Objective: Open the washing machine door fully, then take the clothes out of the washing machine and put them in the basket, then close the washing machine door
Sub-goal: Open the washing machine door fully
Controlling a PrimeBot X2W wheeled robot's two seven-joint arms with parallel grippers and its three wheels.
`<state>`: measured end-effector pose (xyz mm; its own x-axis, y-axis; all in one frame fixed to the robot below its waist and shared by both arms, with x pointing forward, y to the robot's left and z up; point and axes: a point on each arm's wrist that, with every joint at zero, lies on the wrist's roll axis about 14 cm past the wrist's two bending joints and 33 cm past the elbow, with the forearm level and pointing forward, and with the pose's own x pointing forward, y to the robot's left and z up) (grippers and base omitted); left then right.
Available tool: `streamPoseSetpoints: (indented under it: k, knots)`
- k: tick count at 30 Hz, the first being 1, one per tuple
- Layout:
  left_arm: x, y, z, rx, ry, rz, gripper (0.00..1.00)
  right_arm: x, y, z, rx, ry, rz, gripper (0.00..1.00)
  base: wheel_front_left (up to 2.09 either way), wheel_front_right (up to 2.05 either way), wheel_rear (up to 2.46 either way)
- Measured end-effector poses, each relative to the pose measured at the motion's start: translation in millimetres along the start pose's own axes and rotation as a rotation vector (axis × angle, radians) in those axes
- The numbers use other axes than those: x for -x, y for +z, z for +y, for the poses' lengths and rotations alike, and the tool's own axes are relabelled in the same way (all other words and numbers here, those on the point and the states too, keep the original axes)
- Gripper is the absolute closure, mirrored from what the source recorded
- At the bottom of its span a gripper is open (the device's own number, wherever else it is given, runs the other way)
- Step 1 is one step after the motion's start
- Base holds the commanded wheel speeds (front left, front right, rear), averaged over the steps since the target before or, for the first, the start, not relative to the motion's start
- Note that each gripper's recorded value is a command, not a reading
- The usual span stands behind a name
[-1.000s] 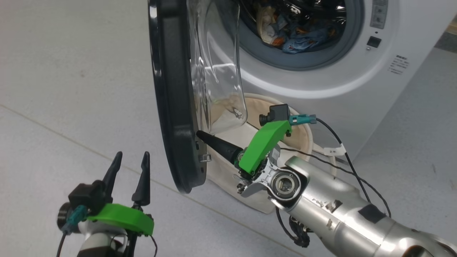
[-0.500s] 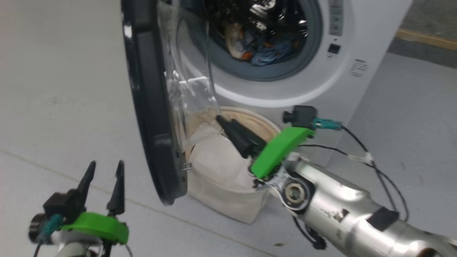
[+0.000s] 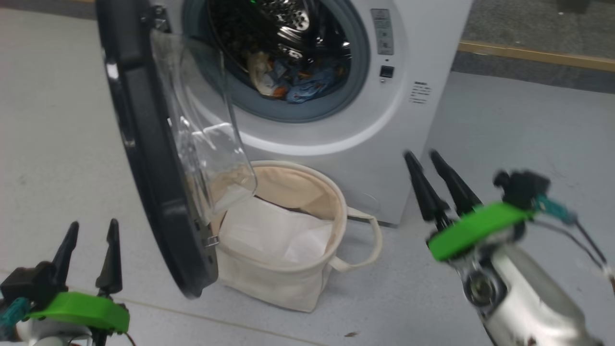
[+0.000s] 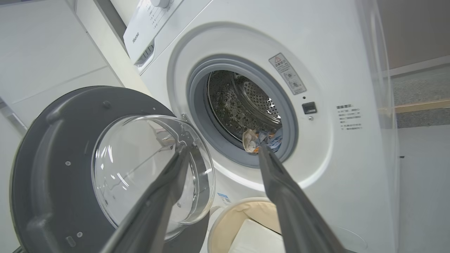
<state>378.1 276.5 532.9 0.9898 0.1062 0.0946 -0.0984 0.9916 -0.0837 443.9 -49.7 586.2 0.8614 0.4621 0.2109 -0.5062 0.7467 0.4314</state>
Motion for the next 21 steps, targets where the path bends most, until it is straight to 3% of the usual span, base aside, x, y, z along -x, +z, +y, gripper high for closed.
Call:
streamPoseSetpoints:
  k: [8,21]
  knots:
    - [-4,-2,-8,-0.001,-0.034,0.011,0.00,66,2,-48,0.146,-0.210,-0.067,0.00,0.00,0.00,0.00]
    - [3,-3,-9,-0.004,-0.047,0.024,0.00,113,18,-82,0.278,-0.367,-0.100,0.00,0.00,0.00,0.00]
